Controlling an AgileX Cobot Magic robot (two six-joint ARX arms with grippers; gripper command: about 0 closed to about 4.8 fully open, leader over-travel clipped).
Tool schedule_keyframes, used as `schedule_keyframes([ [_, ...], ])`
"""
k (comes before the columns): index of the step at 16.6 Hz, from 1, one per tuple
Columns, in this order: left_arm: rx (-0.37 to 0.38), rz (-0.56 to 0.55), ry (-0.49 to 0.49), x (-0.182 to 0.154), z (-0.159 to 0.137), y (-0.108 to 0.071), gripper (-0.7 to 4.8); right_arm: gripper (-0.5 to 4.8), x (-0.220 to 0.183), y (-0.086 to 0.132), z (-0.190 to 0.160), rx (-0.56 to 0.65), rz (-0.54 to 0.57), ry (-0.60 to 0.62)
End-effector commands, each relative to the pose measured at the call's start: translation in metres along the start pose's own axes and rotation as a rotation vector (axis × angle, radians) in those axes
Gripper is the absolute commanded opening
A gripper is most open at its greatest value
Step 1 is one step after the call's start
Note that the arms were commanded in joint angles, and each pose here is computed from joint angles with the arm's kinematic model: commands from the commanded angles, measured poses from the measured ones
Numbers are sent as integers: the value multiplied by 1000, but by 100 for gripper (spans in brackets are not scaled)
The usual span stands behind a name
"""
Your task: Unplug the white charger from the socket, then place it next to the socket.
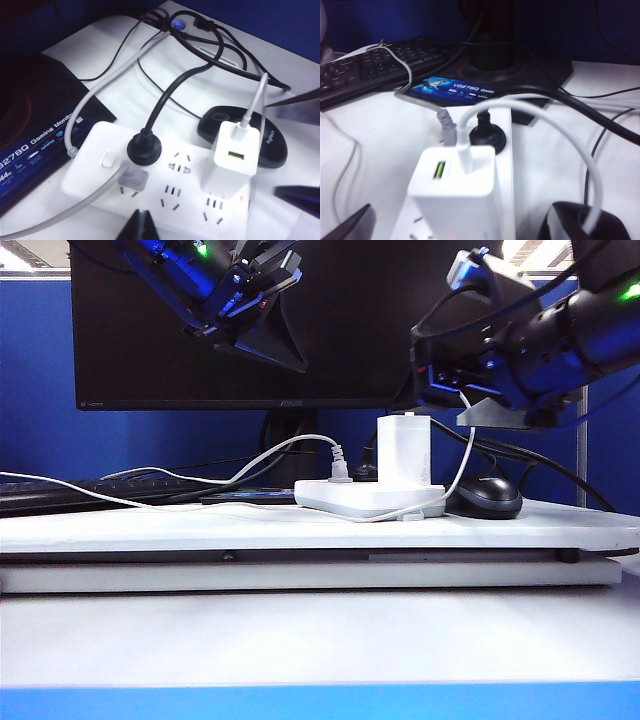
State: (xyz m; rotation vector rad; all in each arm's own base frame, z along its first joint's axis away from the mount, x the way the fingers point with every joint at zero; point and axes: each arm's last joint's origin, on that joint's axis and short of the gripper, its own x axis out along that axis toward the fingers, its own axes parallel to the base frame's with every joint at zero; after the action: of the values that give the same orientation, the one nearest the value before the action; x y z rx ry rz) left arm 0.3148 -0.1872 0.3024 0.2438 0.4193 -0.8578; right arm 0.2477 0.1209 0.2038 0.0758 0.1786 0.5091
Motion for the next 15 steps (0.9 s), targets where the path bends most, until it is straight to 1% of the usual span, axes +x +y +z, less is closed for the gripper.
schedule_keyframes([
  [1,7,-3,-19,-1,3,0,-5,479,9,1,10,2,11,-40],
  [5,9,-3,-21,-1,3,0,-5,479,20,11,8,-7,40,-19],
  [8,40,-7,-29,6,1,1,-5,479,24,20,-1,-18,40,11],
  [9,38,-30,-29,10,-1,2,-5,479,26,21,-3,-19,42,11],
  [12,25,-102,-7,23,-10,2,-5,479,29,21,-5,-20,2,15],
  [14,19,-118,7,29,-15,3,-5,479,30,21,-4,-23,-17,11],
  [15,34,-120,12,32,-17,3,-5,479,30,21,-4,-24,-21,12],
])
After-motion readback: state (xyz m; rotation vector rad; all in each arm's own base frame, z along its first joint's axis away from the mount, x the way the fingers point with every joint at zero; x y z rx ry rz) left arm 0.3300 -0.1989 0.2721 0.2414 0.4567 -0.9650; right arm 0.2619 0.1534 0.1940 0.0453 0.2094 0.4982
